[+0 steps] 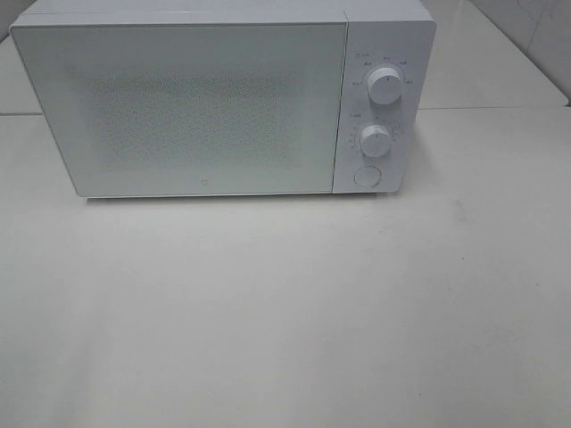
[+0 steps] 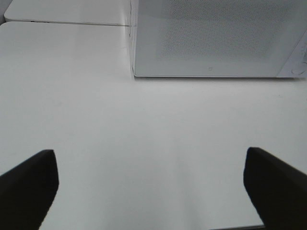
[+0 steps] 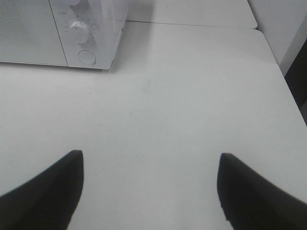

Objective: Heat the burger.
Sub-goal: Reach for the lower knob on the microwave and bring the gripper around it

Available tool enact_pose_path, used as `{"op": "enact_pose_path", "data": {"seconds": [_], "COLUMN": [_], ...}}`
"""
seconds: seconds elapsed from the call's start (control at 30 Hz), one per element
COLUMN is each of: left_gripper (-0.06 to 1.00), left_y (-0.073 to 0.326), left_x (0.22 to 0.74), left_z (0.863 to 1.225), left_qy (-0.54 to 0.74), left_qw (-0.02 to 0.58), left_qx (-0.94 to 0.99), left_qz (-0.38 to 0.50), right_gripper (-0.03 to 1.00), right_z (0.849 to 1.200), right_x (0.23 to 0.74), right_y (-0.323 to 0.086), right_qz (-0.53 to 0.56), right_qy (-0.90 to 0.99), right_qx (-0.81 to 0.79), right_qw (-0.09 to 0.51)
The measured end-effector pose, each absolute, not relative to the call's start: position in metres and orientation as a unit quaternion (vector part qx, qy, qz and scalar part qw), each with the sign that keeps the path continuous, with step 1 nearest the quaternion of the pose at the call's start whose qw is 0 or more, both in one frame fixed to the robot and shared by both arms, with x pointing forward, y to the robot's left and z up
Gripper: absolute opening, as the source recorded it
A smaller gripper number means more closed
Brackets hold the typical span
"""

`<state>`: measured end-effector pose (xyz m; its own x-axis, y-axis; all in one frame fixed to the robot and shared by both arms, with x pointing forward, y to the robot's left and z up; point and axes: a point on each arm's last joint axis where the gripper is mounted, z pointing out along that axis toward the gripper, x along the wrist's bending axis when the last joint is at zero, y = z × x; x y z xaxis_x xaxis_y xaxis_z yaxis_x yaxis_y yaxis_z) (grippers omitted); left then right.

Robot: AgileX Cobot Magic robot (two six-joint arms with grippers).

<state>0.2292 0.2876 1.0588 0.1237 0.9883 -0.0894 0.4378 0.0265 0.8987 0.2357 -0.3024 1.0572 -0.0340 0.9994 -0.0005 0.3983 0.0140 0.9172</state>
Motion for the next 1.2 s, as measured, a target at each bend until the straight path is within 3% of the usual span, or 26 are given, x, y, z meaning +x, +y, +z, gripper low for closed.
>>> {"op": "enact_pose_path", "data": {"seconds": [0.93,1.2], "left_gripper": [0.96,0.96], "left_y": [0.288,0.288], "left_x": [0.229,0.229], "left_z": [1.059,1.059], "left_qy": [0.577,0.577], "left_qw": [0.424,0.424], "left_qx": [0.618,0.618], "left_qz": [0.324,0.324], "right_gripper": [0.76,0.76], "right_z": [1.057,1.075], "right_x": [0.236,0.241], "right_y": [-0.302,-0.302], "right_qz": [0.394,0.402], "right_qy": [0.601,0.597], "right_qx": [0.581,0.575], "right_qw": [0.381,0.389]}}
